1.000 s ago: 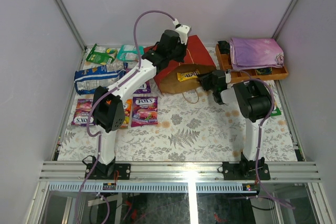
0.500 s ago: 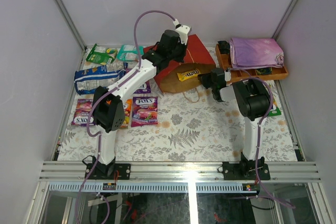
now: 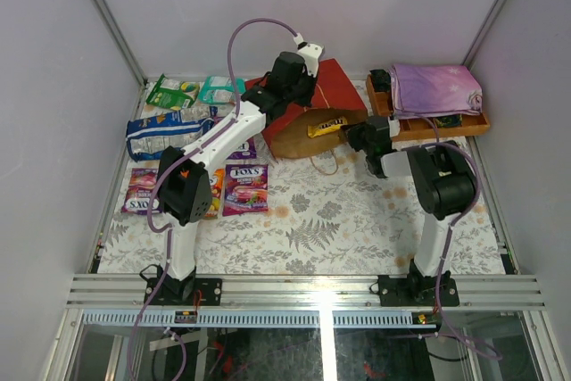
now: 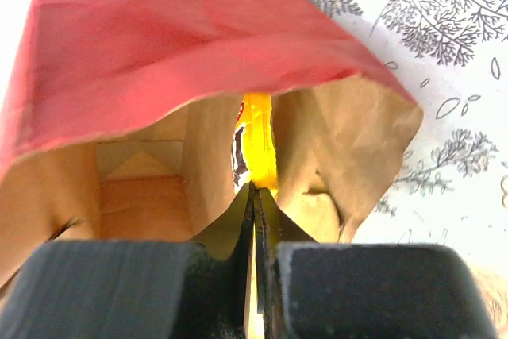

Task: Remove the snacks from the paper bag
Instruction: Adjust the snack in the paper bag, then take out the snack from the paper bag.

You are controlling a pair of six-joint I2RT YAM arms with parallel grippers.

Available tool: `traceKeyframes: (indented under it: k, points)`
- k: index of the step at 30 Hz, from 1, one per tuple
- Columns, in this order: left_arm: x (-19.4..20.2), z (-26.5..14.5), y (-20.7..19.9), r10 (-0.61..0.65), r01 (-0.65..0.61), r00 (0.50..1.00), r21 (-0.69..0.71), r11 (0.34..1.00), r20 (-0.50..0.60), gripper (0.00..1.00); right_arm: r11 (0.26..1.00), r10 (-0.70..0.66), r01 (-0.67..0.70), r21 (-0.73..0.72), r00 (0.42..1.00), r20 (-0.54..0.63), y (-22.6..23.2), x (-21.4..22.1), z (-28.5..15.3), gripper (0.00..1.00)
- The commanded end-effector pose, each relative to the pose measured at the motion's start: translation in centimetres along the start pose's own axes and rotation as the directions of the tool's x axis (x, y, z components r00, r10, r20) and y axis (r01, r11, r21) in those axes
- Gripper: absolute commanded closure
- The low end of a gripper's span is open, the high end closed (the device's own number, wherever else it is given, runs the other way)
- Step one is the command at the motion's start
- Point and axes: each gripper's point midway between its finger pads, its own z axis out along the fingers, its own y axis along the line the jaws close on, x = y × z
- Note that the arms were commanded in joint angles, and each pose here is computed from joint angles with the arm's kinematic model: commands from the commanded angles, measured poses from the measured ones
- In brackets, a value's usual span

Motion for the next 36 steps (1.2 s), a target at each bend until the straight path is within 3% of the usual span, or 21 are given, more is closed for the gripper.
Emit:
traceKeyframes:
  k: [1, 10, 17, 21, 27, 36]
  points:
    - [-1.8, -1.5, 0.3, 0.01, -0.009, 0.999, -0.016, 1.0, 0.044, 1.0, 0.996, -0.05, 0.056, -0.075, 0.995, 0.085, 3.1, -2.4, -2.8, 1.0]
    - [-1.8, -1.5, 0.1, 0.001, -0.001, 0.999, -0.01, 1.0, 0.044, 1.0, 0.998, -0.048, 0.05, -0.033, 0.996, 0.069, 1.6, -2.0, -4.2, 0.99]
    - [-1.7, -1.7, 0.3, 0.003, -0.003, 0.999, -0.016, 1.0, 0.04, 1.0, 0.996, -0.091, 0.091, 0.006, 0.995, 0.044, 0.9, -1.6, -2.4, 0.6]
    - [-1.8, -1.9, 0.4, 0.01, -0.009, 0.999, -0.02, 1.0, 0.043, 1.0, 0.995, -0.098, 0.098, 0.015, 0.995, 0.035, 0.5, -1.4, -1.4, 0.47]
    - [-1.5, -1.9, 0.7, 0.015, -0.014, 0.999, -0.027, 1.0, 0.036, 1.0, 0.995, -0.092, 0.091, 0.046, 0.996, 0.018, -0.3, -1.1, -0.9, 0.38]
    - [-1.4, -2.0, 1.0, 0.015, -0.014, 0.999, -0.03, 0.999, 0.035, 1.0, 0.991, -0.07, 0.071, 0.114, 0.997, -0.011, -1.2, -1.0, 0.1, 0.38]
